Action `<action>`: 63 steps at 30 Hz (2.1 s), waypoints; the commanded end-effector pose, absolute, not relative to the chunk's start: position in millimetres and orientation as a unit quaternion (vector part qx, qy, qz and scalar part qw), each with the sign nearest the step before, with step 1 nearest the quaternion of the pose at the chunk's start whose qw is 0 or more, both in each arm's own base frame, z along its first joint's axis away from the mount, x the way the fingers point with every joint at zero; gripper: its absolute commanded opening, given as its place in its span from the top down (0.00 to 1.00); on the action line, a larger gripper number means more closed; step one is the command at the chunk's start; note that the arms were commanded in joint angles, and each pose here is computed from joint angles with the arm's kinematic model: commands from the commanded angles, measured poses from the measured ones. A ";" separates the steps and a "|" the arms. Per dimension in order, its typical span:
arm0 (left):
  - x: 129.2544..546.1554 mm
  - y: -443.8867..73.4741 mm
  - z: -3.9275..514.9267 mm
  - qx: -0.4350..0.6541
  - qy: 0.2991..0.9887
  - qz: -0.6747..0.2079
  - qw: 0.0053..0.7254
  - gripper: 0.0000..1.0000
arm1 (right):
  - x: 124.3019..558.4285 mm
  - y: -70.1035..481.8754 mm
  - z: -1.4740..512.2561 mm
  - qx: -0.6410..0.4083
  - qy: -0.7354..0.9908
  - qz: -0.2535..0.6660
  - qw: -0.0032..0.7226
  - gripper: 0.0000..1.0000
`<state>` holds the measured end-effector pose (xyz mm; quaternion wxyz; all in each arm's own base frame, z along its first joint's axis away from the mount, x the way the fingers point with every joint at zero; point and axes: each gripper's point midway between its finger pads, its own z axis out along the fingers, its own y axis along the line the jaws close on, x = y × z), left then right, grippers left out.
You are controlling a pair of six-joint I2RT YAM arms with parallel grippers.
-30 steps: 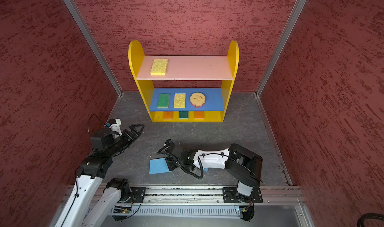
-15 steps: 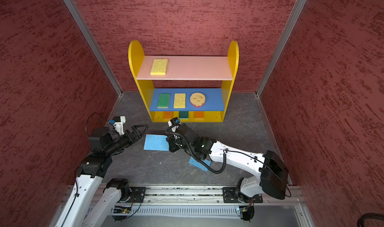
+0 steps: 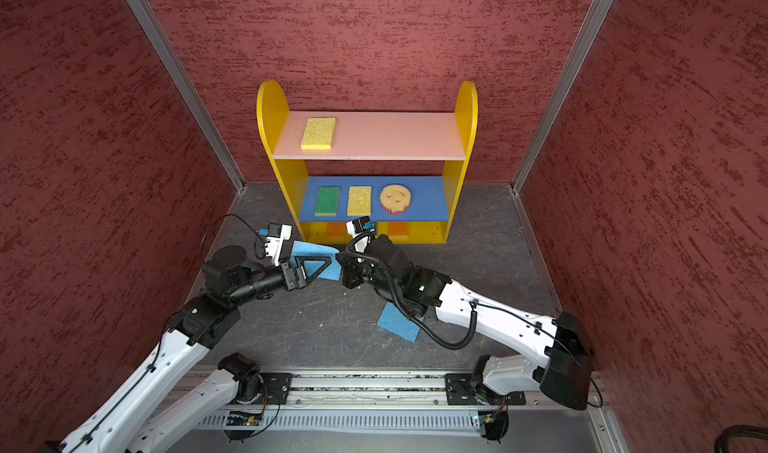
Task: Place and organize the cleaning sponges onto the shelf
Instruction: 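Lift the light-blue sponge with the right gripper while the left gripper grasps its other end, then raise the light-blue sponge upright between both grippers toward the shelf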
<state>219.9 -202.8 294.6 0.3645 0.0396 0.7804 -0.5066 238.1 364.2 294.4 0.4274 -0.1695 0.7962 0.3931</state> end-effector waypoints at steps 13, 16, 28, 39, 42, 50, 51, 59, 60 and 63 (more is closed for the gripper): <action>228.4 -196.1 349.3 0.081 0.757 -0.482 0.433 1.00 | 214.9 330.9 344.7 -0.186 0.743 0.466 0.443 0.26; 227.1 -203.6 352.3 0.107 0.767 -0.497 0.392 1.00 | 213.6 322.5 359.3 -0.205 0.726 0.488 0.438 0.20; 206.0 -226.0 365.7 0.188 0.741 -0.562 0.316 1.00 | 215.0 316.7 384.4 -0.259 0.691 0.531 0.416 0.10; 194.5 -228.0 380.8 0.210 0.721 -0.580 0.317 1.00 | 183.3 344.7 396.7 -0.306 0.628 0.651 0.297 0.35; 194.6 -228.7 381.0 0.207 0.720 -0.582 0.316 1.00 | 179.0 342.4 399.0 -0.307 0.619 0.660 0.296 0.48; 199.4 -230.5 384.7 0.197 0.717 -0.587 0.319 0.49 | 183.2 339.0 392.1 -0.285 0.634 0.653 0.300 0.97; 199.5 -230.8 385.3 0.198 0.716 -0.588 0.320 0.41 | 185.5 338.8 390.5 -0.279 0.640 0.650 0.302 0.99; 200.0 -227.8 387.7 0.180 0.707 -0.596 0.335 0.00 | 210.3 330.1 390.3 -0.224 0.661 0.619 0.361 1.00; 199.2 -225.8 388.6 0.178 0.707 -0.593 0.343 0.01 | 213.8 328.7 390.6 -0.216 0.661 0.615 0.371 1.00; 201.2 -216.6 391.2 0.152 0.705 -0.582 0.376 0.00 | 227.2 323.2 394.7 -0.183 0.662 0.606 0.402 1.00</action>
